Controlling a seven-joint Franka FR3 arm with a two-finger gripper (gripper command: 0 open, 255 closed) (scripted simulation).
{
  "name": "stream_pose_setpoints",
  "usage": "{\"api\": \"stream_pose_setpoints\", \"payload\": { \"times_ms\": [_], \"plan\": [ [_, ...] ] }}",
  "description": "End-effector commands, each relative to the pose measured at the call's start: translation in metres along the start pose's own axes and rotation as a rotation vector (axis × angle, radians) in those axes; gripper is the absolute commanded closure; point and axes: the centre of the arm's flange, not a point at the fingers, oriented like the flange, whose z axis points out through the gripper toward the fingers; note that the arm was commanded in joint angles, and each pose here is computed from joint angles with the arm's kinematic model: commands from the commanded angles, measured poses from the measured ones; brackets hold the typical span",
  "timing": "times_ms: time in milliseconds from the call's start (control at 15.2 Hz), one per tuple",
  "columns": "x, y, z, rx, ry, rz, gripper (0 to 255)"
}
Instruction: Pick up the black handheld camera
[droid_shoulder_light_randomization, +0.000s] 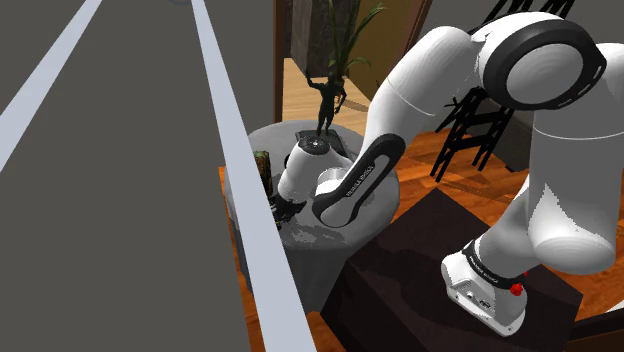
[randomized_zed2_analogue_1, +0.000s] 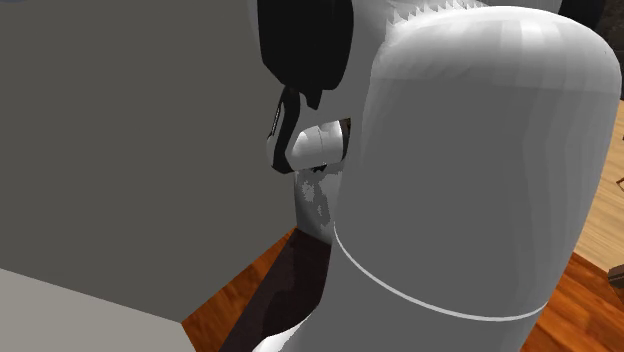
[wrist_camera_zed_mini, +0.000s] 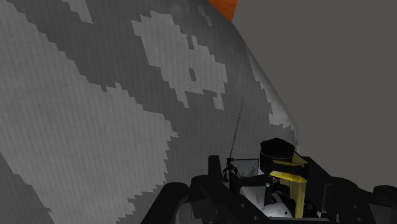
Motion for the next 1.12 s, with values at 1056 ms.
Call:
{"api": "stream_pose_setpoints", "payload": {
  "times_ms": [1056],
  "plan": [
    [0.011,-0.013,-0.078,0.000,0.000,0.001,255]
  ]
}}
